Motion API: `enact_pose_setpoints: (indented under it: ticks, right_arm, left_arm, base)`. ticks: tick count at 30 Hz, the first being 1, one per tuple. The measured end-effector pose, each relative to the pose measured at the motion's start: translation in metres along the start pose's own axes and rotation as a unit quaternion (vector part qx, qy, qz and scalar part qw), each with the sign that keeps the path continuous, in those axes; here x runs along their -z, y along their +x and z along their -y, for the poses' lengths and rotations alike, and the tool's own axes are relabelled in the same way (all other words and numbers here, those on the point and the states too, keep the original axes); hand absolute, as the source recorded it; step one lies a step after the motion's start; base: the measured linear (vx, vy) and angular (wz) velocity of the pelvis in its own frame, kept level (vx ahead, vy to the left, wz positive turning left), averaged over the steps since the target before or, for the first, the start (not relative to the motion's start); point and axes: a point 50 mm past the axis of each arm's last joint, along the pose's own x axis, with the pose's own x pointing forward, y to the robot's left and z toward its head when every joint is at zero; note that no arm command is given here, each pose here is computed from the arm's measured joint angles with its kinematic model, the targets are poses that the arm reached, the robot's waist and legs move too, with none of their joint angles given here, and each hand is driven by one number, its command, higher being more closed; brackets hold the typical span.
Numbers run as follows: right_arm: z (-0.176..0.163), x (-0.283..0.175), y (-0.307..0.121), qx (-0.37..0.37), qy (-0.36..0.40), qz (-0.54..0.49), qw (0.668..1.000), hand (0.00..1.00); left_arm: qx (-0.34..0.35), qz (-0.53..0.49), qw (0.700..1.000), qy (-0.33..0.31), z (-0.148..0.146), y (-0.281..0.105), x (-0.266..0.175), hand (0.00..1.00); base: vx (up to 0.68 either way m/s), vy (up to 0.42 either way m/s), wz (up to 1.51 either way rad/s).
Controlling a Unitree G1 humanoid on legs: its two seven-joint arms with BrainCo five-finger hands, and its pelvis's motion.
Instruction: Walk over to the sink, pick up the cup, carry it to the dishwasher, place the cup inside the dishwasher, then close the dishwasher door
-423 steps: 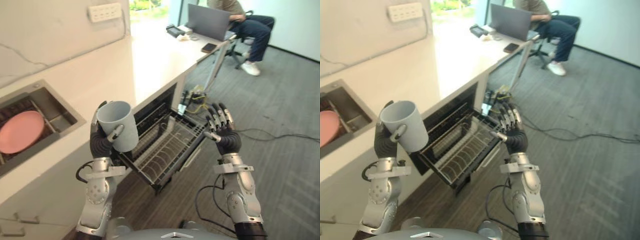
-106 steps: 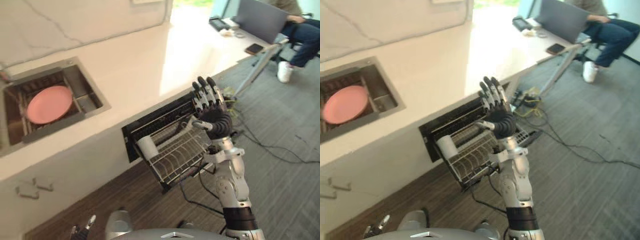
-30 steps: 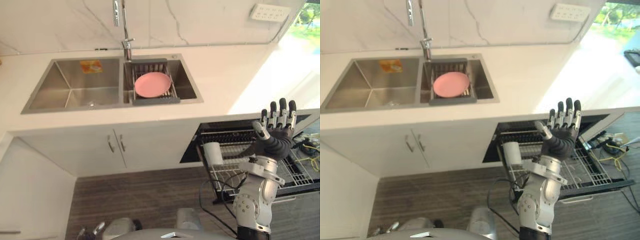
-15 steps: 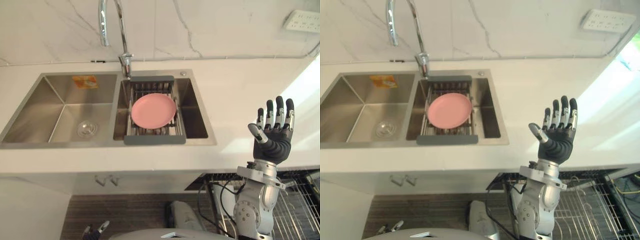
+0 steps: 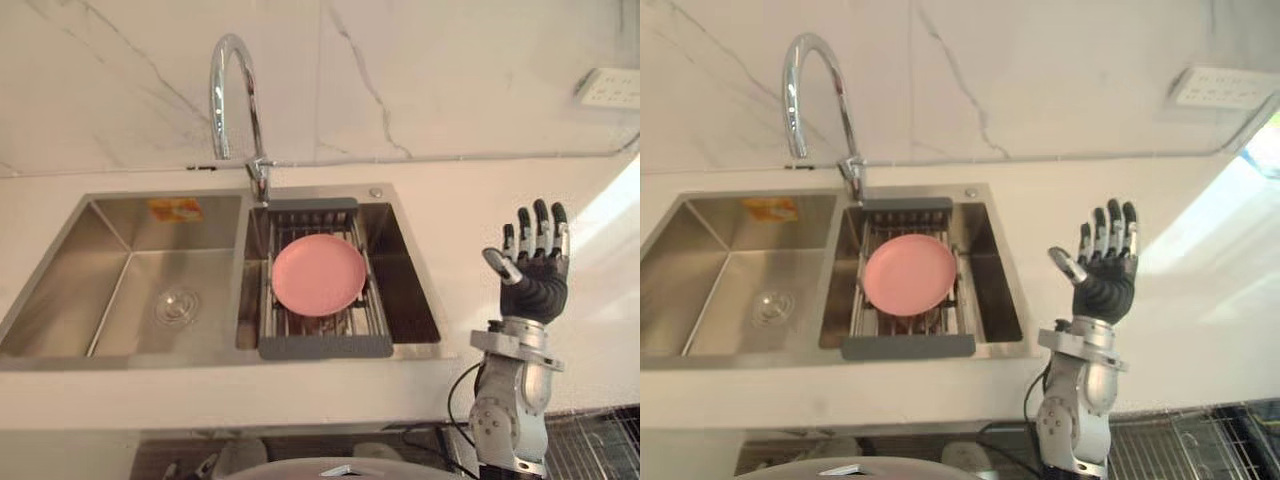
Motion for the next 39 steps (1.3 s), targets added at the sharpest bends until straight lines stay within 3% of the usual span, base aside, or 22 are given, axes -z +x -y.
enact_pose_setpoints:
  ticks: [19,21,24,27,31,35,39]
  right_arm:
    - [-0.001,0.012,0.004,-0.042,-0.013,-0.041,0.998,0.00]
    - [-0.003,0.010,0.006,-0.060,-0.030,-0.040,0.997,0.00]
    - [-0.007,0.008,0.009,-0.109,-0.134,-0.049,0.984,0.00]
    - [-0.020,0.007,0.009,-0.159,-0.268,-0.041,0.949,0.00]
    - [-0.044,0.001,0.009,-0.263,-0.416,0.000,0.870,0.00]
    - [-0.056,0.009,0.002,-0.345,-0.473,-0.005,0.811,0.00]
    - [-0.065,0.017,-0.003,-0.396,-0.494,-0.011,0.774,0.00]
  left_arm:
    - [0.012,-0.013,1.000,-0.009,-0.003,0.002,0.002,0.00]
    - [0.010,-0.009,1.000,-0.017,-0.004,0.002,0.000,0.00]
    - [0.007,-0.003,1.000,-0.017,-0.005,0.003,-0.003,0.00]
    - [0.006,-0.001,1.000,-0.017,-0.005,0.003,-0.004,0.00]
    - [0.006,-0.003,1.000,-0.015,-0.006,0.004,-0.005,0.00]
    - [0.003,-0.011,1.000,-0.005,-0.011,0.004,-0.003,0.00]
    - [0.002,-0.014,1.000,0.004,-0.012,0.005,-0.003,0.00]
  base:
    - [0.03,0.021,0.03]
    - [-0.01,-0.009,-0.02]
    - [-0.01,-0.017,-0.17]
    - [0.03,-0.035,-0.14]
    - [-0.05,-0.024,-0.11]
    - [-0.05,-0.006,-0.06]
    - [-0.01,0.000,0.00]
